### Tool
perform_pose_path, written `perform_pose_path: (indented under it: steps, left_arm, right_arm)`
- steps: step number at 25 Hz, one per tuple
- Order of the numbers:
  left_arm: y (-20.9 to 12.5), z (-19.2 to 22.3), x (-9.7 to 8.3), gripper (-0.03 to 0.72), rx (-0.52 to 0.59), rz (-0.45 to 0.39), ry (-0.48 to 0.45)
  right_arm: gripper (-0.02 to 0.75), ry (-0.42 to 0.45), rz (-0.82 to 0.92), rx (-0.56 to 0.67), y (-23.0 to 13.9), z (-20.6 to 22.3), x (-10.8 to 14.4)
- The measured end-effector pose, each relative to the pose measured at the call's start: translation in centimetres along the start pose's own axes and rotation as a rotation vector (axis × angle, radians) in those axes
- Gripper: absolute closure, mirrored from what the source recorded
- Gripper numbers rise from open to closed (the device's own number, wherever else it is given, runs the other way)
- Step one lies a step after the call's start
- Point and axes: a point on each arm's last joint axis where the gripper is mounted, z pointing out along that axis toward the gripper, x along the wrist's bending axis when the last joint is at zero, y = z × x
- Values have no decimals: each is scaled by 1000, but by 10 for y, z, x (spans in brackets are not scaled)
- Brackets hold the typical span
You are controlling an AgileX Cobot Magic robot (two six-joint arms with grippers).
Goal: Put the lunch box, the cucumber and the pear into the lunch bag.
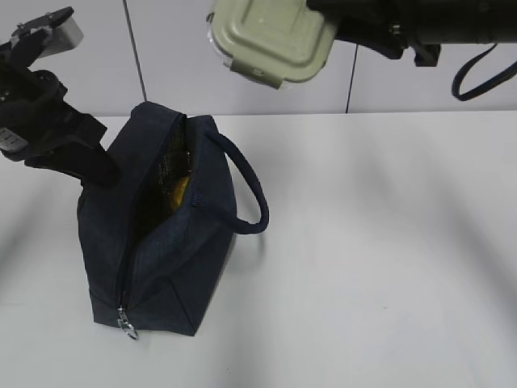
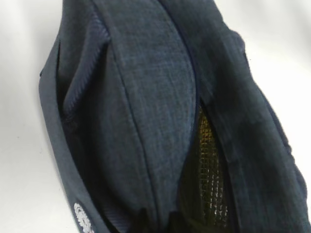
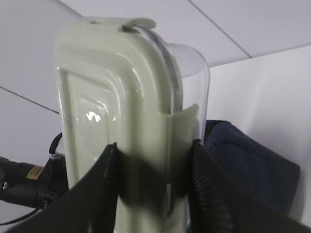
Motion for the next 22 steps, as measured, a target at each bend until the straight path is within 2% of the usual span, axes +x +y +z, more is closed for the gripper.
perform_pose_path:
  steps: [4,7,10,17,22]
  left_arm:
    - [0,0,0,670,0,0,0]
    - [0,0,0,670,1,0,0]
    - [0,0,0,670,2,0,-1]
    - [0,0,0,670,3,0,-2]
    - [0,0,0,670,2,0,-2]
  right_arm:
    - [462,29,-13,91,-25,28,7]
    - [462,16,-37,146,-48,53,9]
    - [462,-3,-1,173,-60,69,-1]
    - [462,-49,30,223,-76,85,-21]
    - [462,-134,-28,355,-88,82,-27]
